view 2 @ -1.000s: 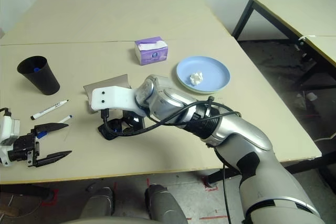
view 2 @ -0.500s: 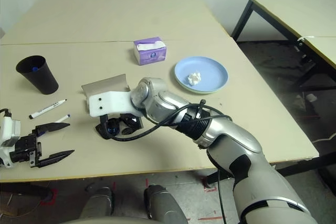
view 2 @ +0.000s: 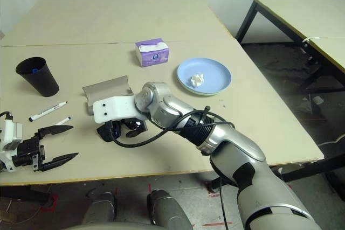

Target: Organize and tidy the items on the table.

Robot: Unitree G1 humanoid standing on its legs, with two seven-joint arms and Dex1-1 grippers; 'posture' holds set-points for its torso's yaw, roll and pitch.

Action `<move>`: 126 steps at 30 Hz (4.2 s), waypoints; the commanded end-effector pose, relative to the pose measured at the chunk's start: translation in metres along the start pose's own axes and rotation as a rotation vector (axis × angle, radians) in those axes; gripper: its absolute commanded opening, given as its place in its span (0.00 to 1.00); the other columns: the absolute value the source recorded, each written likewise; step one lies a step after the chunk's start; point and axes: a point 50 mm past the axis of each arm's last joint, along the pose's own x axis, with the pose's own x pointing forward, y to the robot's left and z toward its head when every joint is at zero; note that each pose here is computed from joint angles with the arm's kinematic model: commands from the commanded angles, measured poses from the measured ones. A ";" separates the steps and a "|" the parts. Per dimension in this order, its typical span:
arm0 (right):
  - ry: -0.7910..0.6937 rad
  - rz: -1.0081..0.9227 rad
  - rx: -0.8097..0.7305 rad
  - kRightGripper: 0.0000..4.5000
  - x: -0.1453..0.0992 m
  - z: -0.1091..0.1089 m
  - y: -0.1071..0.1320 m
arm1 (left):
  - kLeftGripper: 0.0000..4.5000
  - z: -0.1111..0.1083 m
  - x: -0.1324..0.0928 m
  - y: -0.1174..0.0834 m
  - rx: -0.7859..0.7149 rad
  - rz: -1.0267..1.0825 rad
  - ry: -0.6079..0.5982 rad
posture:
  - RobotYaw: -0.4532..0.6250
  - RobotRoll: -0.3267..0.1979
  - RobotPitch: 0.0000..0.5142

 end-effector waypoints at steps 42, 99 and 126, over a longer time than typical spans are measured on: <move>-0.037 0.061 0.044 0.08 0.003 -0.001 0.010 | 1.00 -0.001 0.014 -0.008 -0.021 0.012 -0.047 | 0.42 0.62 0.25; -0.047 0.066 -0.008 0.05 0.005 0.007 0.004 | 1.00 -0.009 0.026 -0.028 -0.079 -0.028 -0.064 | 0.42 0.62 0.26; 0.033 -0.016 -0.257 0.04 -0.022 0.038 -0.048 | 1.00 -0.016 0.014 -0.013 -0.068 0.047 -0.039 | 0.42 0.62 0.25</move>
